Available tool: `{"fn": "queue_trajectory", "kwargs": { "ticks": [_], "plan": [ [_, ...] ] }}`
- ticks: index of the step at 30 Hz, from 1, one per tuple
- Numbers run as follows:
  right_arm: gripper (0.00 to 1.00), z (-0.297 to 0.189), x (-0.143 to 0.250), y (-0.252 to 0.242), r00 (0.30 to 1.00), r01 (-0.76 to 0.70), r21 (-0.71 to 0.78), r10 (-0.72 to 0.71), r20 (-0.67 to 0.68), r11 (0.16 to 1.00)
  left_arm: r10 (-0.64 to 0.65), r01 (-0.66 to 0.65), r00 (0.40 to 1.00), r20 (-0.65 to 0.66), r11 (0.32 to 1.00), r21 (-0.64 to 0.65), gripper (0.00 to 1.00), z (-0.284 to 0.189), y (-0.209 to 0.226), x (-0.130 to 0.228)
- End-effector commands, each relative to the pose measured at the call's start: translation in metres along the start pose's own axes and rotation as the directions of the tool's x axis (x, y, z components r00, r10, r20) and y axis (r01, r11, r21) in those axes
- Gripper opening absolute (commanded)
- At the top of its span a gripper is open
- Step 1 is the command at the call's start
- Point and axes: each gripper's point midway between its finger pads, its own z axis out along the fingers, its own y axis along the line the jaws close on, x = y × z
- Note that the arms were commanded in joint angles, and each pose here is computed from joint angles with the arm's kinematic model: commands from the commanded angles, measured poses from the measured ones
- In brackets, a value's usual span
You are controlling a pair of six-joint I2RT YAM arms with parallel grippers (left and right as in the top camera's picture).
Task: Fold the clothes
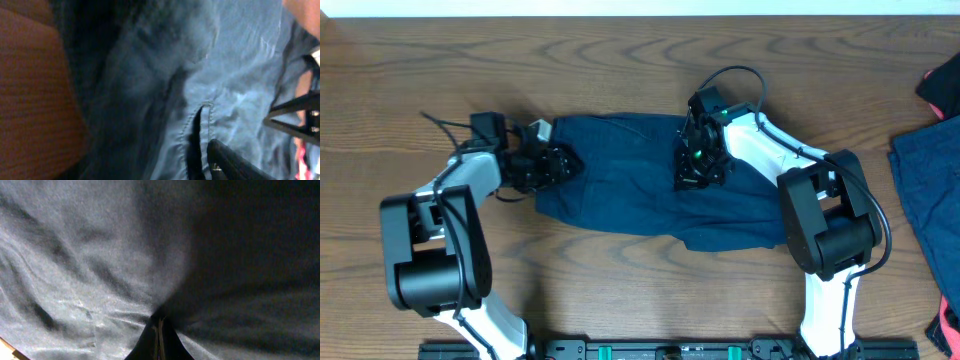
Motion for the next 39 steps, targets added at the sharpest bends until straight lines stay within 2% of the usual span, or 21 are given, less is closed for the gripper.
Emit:
{"fn": "queue_trajectory", "kwargs": {
  "ticks": [1, 3, 4, 8, 12, 18, 22, 25, 30, 35, 39],
  "plan": [
    [0.01, 0.031, 0.018, -0.036, 0.995, -0.05, 0.127, 0.06, -0.075, 0.991, -0.007, 0.002, 0.998, -0.064, 0.997, -0.08, 0.25, 0.014, 0.015, 0.019],
    [0.01, 0.031, 0.019, -0.036, 0.995, -0.05, 0.128, 0.061, -0.077, 0.99, -0.034, 0.027, 0.997, -0.063, 0.995, -0.099, 0.09, 0.013, 0.019, 0.019],
    [0.01, 0.031, 0.019, -0.036, 0.995, -0.051, 0.129, 0.061, -0.078, 0.99, -0.056, 0.05, 0.997, -0.054, 0.994, -0.101, 0.06, 0.01, 0.02, 0.018],
    [0.01, 0.026, 0.021, -0.035, 0.994, -0.054, 0.132, 0.065, -0.084, 0.99, -0.101, 0.098, 0.995, -0.022, 0.99, -0.106, 0.06, -0.011, 0.018, 0.009],
    [0.01, 0.002, 0.019, -0.027, 0.996, -0.052, 0.122, 0.059, -0.061, 0.991, -0.091, 0.094, 0.995, 0.031, 0.989, -0.115, 0.06, -0.052, -0.003, -0.01],
    [0.01, -0.066, 0.0, -0.009, 0.993, -0.023, 0.056, 0.017, 0.118, 0.998, 0.022, 0.01, 0.994, 0.104, 0.954, -0.298, 0.06, -0.129, -0.039, -0.032],
    [0.01, -0.107, -0.01, -0.007, 0.973, -0.025, 0.017, 0.02, 0.23, 1.0, 0.096, -0.051, 0.99, 0.1, 0.921, -0.385, 0.06, -0.154, -0.069, -0.033],
    [0.01, -0.131, -0.014, -0.013, 0.958, -0.041, -0.001, 0.039, 0.286, 0.999, 0.149, -0.115, 0.987, 0.052, 0.906, -0.406, 0.06, -0.148, -0.089, -0.025],
    [0.01, -0.154, -0.017, -0.031, 0.94, -0.094, -0.016, 0.094, 0.327, 0.995, 0.162, -0.152, 0.987, -0.011, 0.9, -0.409, 0.06, -0.114, -0.112, -0.013],
    [0.01, -0.158, -0.014, -0.046, 0.941, -0.127, -0.01, 0.124, 0.315, 0.992, 0.067, -0.05, 0.998, 0.022, 0.895, -0.443, 0.06, -0.079, -0.124, -0.012],
    [0.01, -0.158, -0.014, -0.045, 0.943, -0.111, -0.004, 0.107, 0.315, 0.994, 0.079, -0.085, 0.996, -0.032, 0.883, -0.461, 0.06, -0.057, -0.125, -0.004]
  ]
}}
